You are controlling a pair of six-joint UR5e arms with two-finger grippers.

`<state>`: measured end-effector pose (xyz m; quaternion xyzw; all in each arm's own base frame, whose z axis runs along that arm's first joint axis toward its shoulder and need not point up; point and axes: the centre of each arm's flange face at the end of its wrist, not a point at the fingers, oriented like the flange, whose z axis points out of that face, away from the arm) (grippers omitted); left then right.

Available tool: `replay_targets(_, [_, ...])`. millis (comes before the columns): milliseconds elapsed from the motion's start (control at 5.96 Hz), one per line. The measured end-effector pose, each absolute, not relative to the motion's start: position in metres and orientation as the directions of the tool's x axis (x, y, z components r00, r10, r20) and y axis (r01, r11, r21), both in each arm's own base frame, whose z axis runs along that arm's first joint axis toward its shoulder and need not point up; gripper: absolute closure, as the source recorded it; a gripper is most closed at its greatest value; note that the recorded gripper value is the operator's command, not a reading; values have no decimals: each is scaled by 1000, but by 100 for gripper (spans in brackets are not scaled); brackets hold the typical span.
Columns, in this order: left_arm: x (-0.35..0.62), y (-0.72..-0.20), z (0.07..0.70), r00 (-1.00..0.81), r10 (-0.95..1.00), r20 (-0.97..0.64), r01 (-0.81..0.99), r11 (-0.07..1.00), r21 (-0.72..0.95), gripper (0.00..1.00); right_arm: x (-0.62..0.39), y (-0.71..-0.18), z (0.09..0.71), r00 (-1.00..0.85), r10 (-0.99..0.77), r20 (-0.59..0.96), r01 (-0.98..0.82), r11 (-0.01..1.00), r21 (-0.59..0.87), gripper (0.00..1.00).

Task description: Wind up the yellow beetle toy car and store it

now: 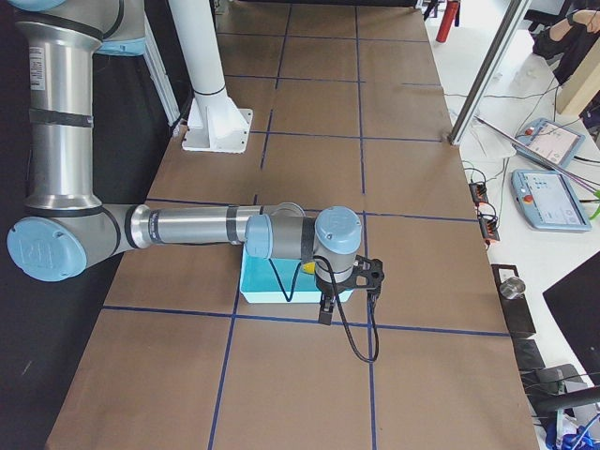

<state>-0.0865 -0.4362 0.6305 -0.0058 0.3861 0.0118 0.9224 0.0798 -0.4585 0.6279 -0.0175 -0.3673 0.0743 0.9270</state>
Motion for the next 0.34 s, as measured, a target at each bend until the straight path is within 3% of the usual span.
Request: replay_targets(335, [-87,-436,631,702,16,-712,-26,1000,-2,0,80,-458,629,719,151,678,-124,988,-88,0])
